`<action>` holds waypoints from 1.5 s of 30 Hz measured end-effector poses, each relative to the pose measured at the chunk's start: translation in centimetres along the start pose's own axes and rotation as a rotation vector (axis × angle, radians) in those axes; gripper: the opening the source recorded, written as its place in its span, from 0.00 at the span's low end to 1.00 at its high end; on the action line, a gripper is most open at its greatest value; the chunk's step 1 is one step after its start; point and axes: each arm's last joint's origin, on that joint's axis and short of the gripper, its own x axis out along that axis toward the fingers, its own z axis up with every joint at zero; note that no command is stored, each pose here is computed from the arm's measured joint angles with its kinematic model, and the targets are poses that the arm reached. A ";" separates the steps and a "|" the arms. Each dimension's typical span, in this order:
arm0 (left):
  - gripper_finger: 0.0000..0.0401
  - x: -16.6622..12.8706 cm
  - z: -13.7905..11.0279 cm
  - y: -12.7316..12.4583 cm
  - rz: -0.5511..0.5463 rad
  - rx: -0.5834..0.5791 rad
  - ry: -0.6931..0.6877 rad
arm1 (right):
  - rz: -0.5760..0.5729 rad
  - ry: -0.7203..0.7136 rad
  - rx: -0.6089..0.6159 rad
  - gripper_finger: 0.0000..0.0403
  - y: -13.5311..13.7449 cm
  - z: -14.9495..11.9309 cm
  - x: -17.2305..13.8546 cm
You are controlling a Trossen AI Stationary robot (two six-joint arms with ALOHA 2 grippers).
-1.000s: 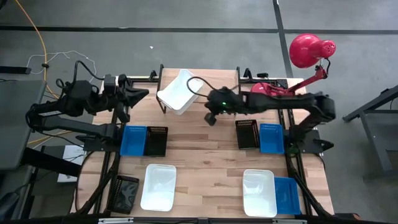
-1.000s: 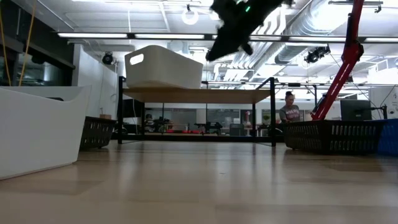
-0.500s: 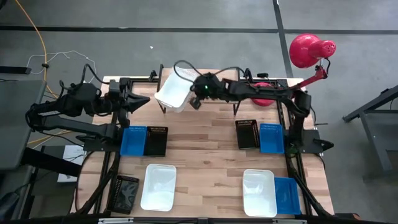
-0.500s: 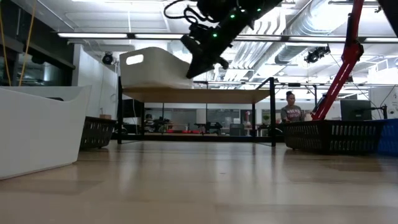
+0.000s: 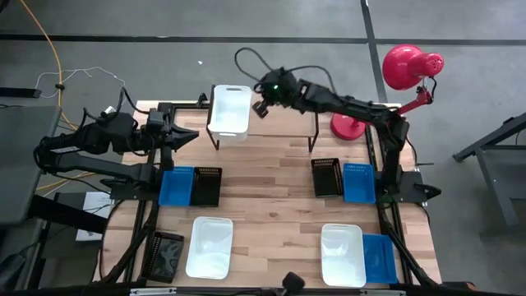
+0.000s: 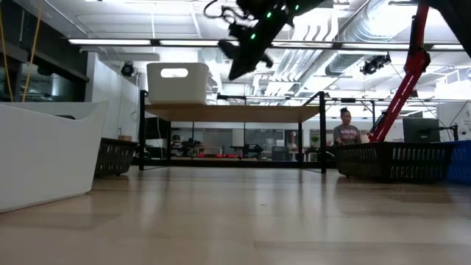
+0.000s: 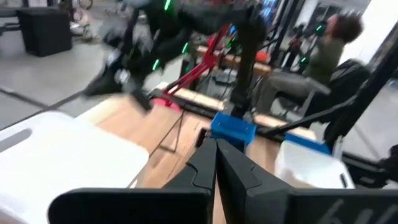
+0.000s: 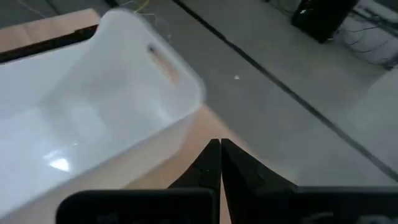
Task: Stack baskets on shelf by color
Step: Put the top white bin on the shelf
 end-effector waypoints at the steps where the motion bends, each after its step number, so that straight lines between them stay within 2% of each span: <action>1: 0.00 0.2 -0.1 0.0 0.008 0.004 0.013 | -0.001 0.019 -0.015 0.00 -0.4 0.1 -0.7; 5: 0.00 1.8 -0.8 -0.2 0.034 0.016 0.105 | 0.054 0.112 -0.046 0.00 -1.0 -0.2 -3.6; 11: 0.00 6.9 -3.8 -1.6 0.022 0.130 0.411 | 0.112 0.214 -0.101 0.00 -0.9 -1.8 -8.7; 18: 0.00 12.4 -7.0 -2.4 0.212 0.272 0.547 | 0.153 0.166 0.015 0.00 -0.3 -6.0 -14.5; 24: 0.00 14.5 -9.3 -2.0 0.226 0.337 0.523 | 0.177 0.022 0.159 0.00 0.2 -9.7 -19.0; 27: 0.00 14.9 -10.3 -1.1 0.291 0.348 0.504 | 0.189 -0.027 0.181 0.00 0.6 -10.7 -20.8; 30: 0.00 15.0 -10.7 -0.1 0.353 0.376 0.500 | 0.193 -0.070 0.170 0.00 1.0 -11.0 -22.2; 36: 0.00 15.8 -10.3 1.7 0.413 0.416 0.485 | 0.208 -0.110 0.093 0.00 2.1 -11.2 -23.3; 45: 0.00 16.4 -9.5 3.3 0.448 0.399 0.448 | 0.259 -0.127 0.090 0.00 2.5 -11.4 -24.3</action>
